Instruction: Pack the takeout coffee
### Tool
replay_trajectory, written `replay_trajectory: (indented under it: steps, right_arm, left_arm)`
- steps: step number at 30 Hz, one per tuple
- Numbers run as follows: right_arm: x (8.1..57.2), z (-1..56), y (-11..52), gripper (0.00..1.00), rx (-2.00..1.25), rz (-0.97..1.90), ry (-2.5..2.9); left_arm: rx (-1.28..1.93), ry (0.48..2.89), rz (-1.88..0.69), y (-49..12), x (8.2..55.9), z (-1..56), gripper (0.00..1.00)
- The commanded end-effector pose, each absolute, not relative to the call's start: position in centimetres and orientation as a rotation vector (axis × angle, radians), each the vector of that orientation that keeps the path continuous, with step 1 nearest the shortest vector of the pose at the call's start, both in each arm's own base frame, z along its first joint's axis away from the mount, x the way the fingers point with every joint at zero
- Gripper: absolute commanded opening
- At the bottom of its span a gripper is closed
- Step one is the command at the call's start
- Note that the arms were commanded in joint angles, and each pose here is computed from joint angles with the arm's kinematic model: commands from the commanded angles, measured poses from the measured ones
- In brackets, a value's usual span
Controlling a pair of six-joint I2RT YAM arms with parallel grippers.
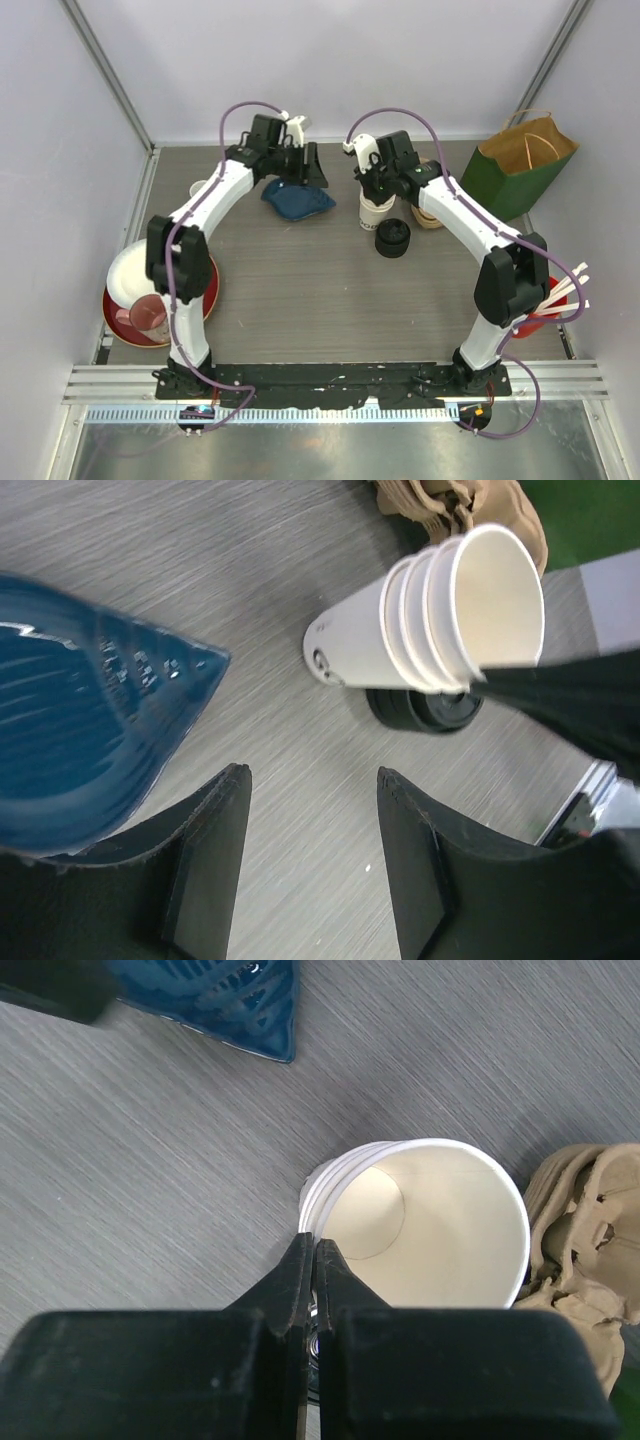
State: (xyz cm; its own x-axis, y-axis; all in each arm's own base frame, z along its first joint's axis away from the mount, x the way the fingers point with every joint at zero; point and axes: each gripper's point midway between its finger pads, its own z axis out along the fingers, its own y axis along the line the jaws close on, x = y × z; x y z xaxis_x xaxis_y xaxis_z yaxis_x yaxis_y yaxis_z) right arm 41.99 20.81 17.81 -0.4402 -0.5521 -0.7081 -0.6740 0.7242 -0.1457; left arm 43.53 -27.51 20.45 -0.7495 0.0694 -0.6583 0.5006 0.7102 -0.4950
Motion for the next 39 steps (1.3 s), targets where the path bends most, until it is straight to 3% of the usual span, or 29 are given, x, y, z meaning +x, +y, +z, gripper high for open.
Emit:
replay_trajectory:
  steps: [1, 7, 39]
  right_arm:
    - [41.8, 21.6, 22.1, 0.01, -0.969, 0.252, 1.995]
    - [41.0, 21.2, 22.6, 0.01, -1.013, 0.301, 1.987]
    - [41.7, 23.9, 22.6, 0.01, -0.945, 0.291, 1.936]
  left_arm:
    - [0.384, 2.256, -1.088, -33.2, 44.5, 21.3, 0.57]
    - [0.348, 2.275, -1.277, -36.3, 44.9, 21.0, 0.58]
    - [0.342, 2.406, -1.236, -38.1, 44.4, 15.9, 0.52]
